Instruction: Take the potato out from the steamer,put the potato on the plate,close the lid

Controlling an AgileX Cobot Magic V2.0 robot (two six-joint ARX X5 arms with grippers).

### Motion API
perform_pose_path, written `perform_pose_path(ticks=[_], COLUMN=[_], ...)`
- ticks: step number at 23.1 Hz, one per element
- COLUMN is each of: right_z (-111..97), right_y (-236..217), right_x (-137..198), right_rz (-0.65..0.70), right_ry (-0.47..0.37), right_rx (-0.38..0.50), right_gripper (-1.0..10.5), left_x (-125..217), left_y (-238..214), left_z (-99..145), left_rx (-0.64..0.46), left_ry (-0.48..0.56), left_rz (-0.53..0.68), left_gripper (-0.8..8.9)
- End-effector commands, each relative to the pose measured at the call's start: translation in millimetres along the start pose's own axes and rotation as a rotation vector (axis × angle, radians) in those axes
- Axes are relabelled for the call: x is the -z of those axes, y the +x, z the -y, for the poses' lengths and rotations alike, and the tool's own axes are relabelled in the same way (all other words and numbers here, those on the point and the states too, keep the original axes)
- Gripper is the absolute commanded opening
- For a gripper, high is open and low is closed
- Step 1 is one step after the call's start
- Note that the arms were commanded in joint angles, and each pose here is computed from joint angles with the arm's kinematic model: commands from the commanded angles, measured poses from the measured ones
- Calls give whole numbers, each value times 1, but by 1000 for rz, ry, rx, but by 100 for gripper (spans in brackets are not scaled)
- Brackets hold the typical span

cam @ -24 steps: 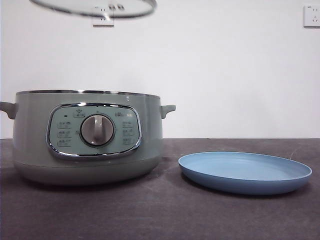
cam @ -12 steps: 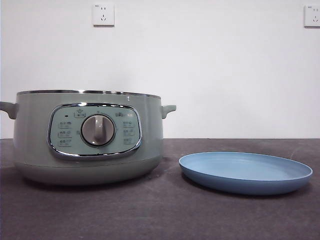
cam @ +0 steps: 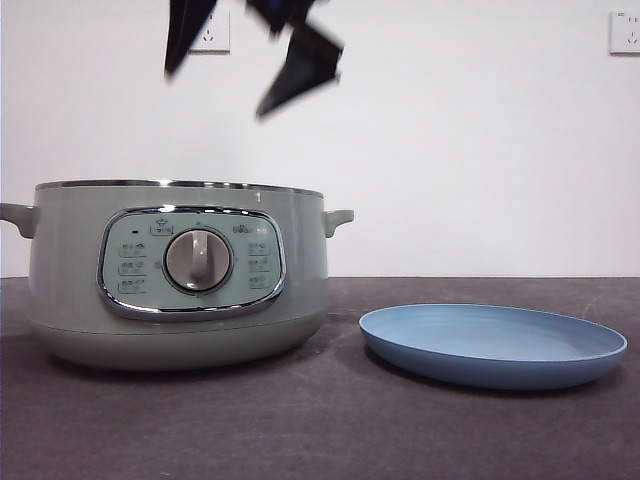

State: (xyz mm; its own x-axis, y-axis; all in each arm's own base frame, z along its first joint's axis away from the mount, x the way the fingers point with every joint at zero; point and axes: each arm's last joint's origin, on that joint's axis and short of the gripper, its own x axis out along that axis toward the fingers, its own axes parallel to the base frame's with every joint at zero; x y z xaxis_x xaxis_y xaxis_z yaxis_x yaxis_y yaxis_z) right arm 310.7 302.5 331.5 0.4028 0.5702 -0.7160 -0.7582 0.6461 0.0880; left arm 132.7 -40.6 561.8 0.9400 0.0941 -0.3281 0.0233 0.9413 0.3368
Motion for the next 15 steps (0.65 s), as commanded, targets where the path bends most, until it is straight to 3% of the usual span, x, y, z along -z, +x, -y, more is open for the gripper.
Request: perform_pose_path(ticks=[1, 7, 10, 15], right_z=[-2, -9, -8, -4], right_y=[28, 81, 94, 112], right_x=[7, 25, 29, 41], right_rz=[-45, -136, -148, -212], right_ry=[-9, -26, -26, -28], right_rx=[-1, 9, 8, 30], right_gripper=[532, 529, 467, 468], left_x=[6, 7, 7, 7], left_y=[-13, -14, -14, -14], left_z=[-5, -6, -5, -5], left_rx=[-3, 3, 25, 32], left_ry=[-2, -6, -9, -9], left_rz=[-13, -11, -7, -6], left_gripper=[-8, -8, -8, -8])
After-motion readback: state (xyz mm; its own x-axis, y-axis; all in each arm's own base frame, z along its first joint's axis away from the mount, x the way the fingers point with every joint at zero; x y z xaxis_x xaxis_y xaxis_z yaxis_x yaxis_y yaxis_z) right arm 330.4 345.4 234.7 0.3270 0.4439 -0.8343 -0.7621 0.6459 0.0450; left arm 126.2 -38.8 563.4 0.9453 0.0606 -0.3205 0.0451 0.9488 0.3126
